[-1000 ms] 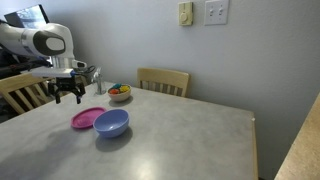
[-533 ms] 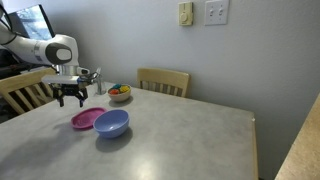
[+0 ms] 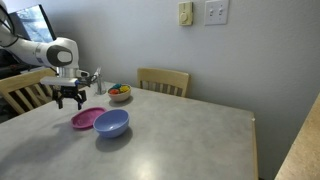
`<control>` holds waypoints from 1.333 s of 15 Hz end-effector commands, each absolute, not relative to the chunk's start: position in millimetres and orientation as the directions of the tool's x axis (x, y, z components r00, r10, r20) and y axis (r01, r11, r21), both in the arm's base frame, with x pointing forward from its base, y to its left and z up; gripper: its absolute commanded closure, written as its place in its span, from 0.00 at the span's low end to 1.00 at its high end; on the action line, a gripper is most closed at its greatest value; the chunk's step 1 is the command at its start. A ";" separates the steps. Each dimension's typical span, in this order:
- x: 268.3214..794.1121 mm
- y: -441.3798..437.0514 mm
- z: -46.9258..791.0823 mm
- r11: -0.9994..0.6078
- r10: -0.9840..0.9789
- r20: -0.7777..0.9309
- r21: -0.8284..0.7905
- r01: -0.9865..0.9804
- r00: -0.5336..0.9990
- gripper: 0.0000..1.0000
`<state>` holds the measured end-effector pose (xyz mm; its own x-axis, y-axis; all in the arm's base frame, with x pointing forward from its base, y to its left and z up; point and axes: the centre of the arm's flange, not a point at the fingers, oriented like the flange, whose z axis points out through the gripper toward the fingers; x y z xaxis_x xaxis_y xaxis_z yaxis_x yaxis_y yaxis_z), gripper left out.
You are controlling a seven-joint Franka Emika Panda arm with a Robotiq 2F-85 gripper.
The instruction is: Put the plate on the blue bowl
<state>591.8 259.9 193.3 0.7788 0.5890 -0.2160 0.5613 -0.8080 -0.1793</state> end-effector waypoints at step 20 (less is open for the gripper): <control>594.1 252.6 141.2 -0.800 0.598 -0.310 -0.178 0.573 0.739 0.74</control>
